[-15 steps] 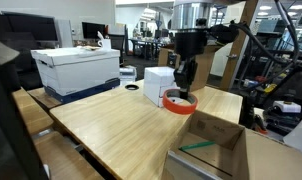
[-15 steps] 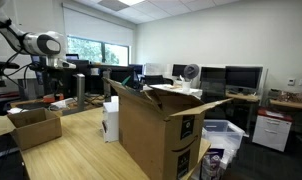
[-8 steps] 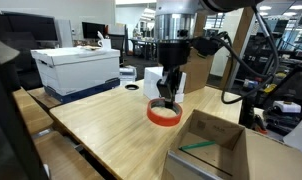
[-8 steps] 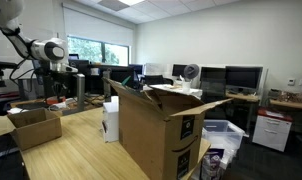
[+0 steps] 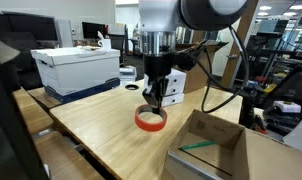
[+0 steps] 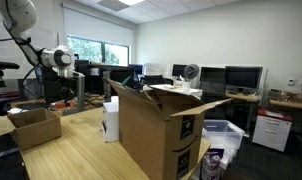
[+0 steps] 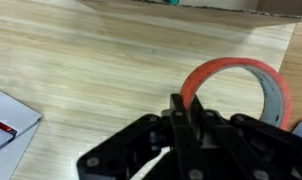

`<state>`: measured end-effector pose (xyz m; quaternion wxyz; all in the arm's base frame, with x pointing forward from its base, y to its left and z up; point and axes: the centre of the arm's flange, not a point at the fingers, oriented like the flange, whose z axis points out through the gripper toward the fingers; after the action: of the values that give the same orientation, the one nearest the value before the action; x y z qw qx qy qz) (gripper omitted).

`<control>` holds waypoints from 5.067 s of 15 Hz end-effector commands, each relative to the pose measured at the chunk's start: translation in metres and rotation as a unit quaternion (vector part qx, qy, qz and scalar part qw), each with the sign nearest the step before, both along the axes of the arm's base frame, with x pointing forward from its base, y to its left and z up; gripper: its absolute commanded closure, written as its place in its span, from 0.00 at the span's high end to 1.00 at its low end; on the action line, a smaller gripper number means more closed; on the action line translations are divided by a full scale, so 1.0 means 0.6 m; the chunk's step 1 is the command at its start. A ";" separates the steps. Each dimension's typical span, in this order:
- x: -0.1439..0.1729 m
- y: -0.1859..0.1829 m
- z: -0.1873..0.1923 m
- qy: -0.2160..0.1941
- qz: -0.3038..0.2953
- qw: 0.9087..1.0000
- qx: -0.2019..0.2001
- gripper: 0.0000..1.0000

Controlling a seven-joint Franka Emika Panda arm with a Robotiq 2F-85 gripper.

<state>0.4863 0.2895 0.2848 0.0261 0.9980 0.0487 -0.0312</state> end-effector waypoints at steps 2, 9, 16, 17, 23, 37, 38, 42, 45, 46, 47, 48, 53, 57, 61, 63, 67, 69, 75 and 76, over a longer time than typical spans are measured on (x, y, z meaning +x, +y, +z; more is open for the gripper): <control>0.042 -0.007 -0.019 -0.008 -0.008 1.000 -0.009 0.06; 0.077 -0.028 -0.050 0.005 -0.025 1.000 -0.011 0.06; 0.058 -0.030 -0.071 0.012 -0.020 1.000 -0.011 0.06; 0.056 -0.029 -0.074 0.012 -0.019 1.000 -0.012 0.06; 0.049 -0.022 -0.108 0.028 -0.017 0.999 -0.015 0.05; 0.044 -0.015 -0.168 0.041 -0.019 0.999 -0.011 0.05; 0.043 -0.014 -0.168 0.042 -0.019 0.999 -0.011 0.04; 0.042 -0.013 -0.169 0.042 -0.017 0.999 -0.011 0.35; 0.038 -0.011 -0.161 0.038 -0.013 0.999 -0.010 0.50; 0.037 -0.011 -0.157 0.037 -0.012 0.999 -0.009 0.55; 0.036 -0.010 -0.151 0.036 -0.010 0.999 -0.007 0.61; 0.034 -0.009 -0.142 0.033 -0.008 0.999 -0.006 0.67; 0.018 -0.001 -0.070 0.019 0.019 1.000 0.000 0.92; -0.013 0.010 0.004 -0.003 0.035 0.999 0.009 1.00; -0.049 0.010 0.046 -0.013 0.040 0.999 0.012 1.00; -0.072 0.007 0.060 -0.015 0.042 0.999 0.011 1.00; -0.131 -0.011 0.076 -0.025 0.052 0.998 0.001 1.00; -0.156 -0.022 0.072 -0.023 0.059 0.998 -0.004 1.00; -0.212 -0.029 0.030 0.004 0.071 0.997 -0.017 1.00; -0.222 -0.025 0.019 0.009 0.077 0.997 -0.020 1.00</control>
<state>0.3755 0.2818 0.3042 0.0533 0.9922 0.1078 -0.0340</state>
